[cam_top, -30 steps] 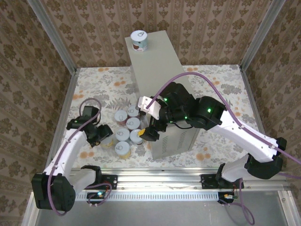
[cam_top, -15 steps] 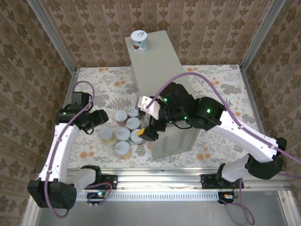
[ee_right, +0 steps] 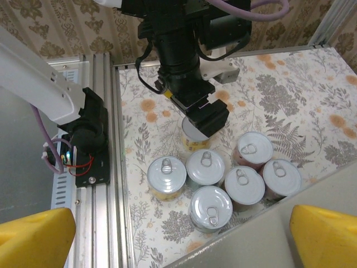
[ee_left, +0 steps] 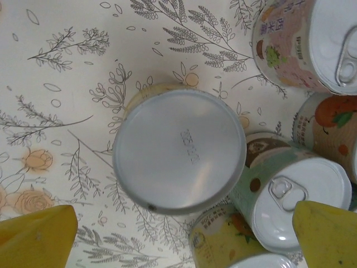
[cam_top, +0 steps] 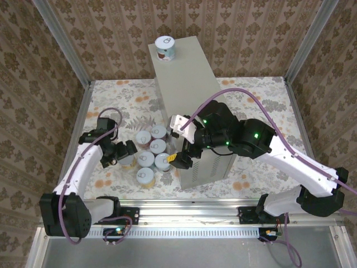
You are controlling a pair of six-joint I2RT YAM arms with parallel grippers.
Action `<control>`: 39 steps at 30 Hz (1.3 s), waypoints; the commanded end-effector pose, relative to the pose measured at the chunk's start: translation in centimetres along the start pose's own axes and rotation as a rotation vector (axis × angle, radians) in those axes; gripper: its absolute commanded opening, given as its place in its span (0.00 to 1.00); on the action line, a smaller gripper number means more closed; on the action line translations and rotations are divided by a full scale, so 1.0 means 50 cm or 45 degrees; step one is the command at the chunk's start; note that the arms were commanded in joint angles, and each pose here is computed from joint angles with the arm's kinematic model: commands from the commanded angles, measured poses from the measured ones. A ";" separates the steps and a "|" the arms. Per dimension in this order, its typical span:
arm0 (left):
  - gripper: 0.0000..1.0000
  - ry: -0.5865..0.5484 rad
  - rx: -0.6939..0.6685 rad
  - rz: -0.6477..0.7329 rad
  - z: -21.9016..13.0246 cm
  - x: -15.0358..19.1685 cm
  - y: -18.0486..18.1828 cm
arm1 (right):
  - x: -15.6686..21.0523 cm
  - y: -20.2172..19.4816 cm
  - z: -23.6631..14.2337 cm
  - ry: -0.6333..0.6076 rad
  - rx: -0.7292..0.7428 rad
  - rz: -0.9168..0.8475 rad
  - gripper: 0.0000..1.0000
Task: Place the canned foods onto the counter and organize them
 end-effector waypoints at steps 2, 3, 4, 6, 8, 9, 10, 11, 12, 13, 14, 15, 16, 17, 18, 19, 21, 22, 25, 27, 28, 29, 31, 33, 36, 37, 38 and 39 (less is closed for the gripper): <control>1.00 0.014 -0.008 -0.017 0.033 -0.008 -0.006 | -0.002 0.003 -0.016 -0.039 0.036 0.016 1.00; 1.00 0.025 -0.015 -0.016 0.042 -0.009 -0.006 | -0.001 0.003 -0.016 -0.039 0.039 0.015 1.00; 1.00 0.032 -0.021 -0.017 0.051 -0.010 -0.006 | 0.001 0.003 -0.017 -0.039 0.042 0.017 1.00; 1.00 0.048 -0.022 -0.018 0.065 -0.012 -0.007 | 0.003 0.002 -0.017 -0.039 0.047 0.020 1.00; 1.00 0.067 -0.038 -0.016 0.077 -0.012 -0.008 | 0.005 0.002 -0.017 -0.034 0.049 0.023 1.00; 0.99 0.077 -0.050 -0.013 0.082 -0.011 -0.008 | 0.005 0.002 -0.017 -0.034 0.053 0.024 1.00; 0.98 0.083 -0.063 -0.013 0.086 -0.009 -0.007 | 0.006 0.002 -0.017 -0.029 0.055 0.025 1.00; 0.95 0.083 -0.063 -0.013 0.089 -0.008 -0.006 | 0.007 0.002 -0.019 -0.031 0.058 0.023 1.00; 0.90 0.082 -0.062 -0.013 0.090 -0.007 -0.005 | 0.007 0.002 -0.020 -0.033 0.061 0.023 1.00; 0.83 0.082 -0.061 -0.014 0.089 -0.006 -0.005 | 0.007 0.002 -0.020 -0.034 0.063 0.023 1.00; 0.77 0.073 -0.055 -0.015 0.084 -0.007 -0.006 | 0.008 0.002 -0.019 -0.032 0.063 0.023 1.00; 0.70 0.066 -0.051 -0.014 0.079 -0.008 -0.007 | 0.008 0.001 -0.019 -0.032 0.064 0.023 1.00; 0.61 0.057 -0.049 -0.012 0.072 -0.007 -0.007 | 0.007 0.001 -0.017 -0.035 0.063 0.023 1.00; 0.51 0.041 -0.049 -0.012 0.062 -0.008 -0.008 | 0.006 0.001 -0.017 -0.037 0.060 0.020 1.00; 0.44 0.030 -0.046 -0.008 0.053 -0.007 -0.008 | 0.007 0.001 -0.016 -0.037 0.056 0.018 1.00; 0.39 0.015 -0.040 -0.003 0.042 -0.007 -0.009 | 0.007 0.002 -0.015 -0.039 0.054 0.017 1.00; 0.35 -0.004 -0.030 0.002 0.018 -0.006 -0.010 | 0.007 0.002 -0.014 -0.048 0.050 0.013 1.00; 0.34 -0.024 -0.013 0.010 0.000 -0.008 -0.013 | 0.008 0.003 -0.013 -0.050 0.046 0.010 1.00; 0.35 -0.091 0.020 0.035 -0.050 -0.013 -0.019 | 0.008 0.003 -0.011 -0.062 0.036 0.007 1.00; 0.38 -0.121 0.058 0.050 -0.070 -0.016 -0.024 | 0.006 0.004 -0.011 -0.069 0.029 0.009 1.00; 0.42 -0.126 0.077 0.055 -0.074 -0.018 -0.026 | 0.006 0.004 -0.011 -0.073 0.029 0.010 1.00; 0.49 -0.120 0.097 0.064 -0.071 -0.019 -0.029 | 0.006 0.004 -0.011 -0.073 0.028 0.011 1.00; 0.65 -0.096 0.143 0.078 -0.060 -0.023 -0.037 | 0.005 0.004 -0.009 -0.073 0.028 0.013 1.00; 0.74 -0.066 0.172 0.094 -0.042 -0.026 -0.043 | 0.005 0.004 -0.010 -0.074 0.028 0.016 1.00; 0.81 -0.044 0.148 0.121 -0.018 -0.029 -0.050 | 0.004 0.004 -0.013 -0.075 0.032 0.018 1.00; 0.83 -0.048 0.141 0.133 -0.012 -0.031 -0.053 | 0.005 0.004 -0.013 -0.074 0.035 0.018 1.00; 0.85 -0.059 0.139 0.147 -0.009 -0.034 -0.058 | 0.005 0.004 -0.014 -0.073 0.036 0.018 1.00; 0.87 -0.061 0.130 0.156 -0.004 -0.035 -0.061 | 0.006 0.004 -0.014 -0.070 0.038 0.020 1.00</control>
Point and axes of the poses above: each hand's point on the last joint's axis, 136 mm out from that joint toward the fingers, its own z axis out along the fingers, its own y axis along the line the jaws close on, x = y × z, the point moved 10 cm from there along -z, back along the fingers, and after that the axes turned 2 degrees about z, right-handed, at the moved point
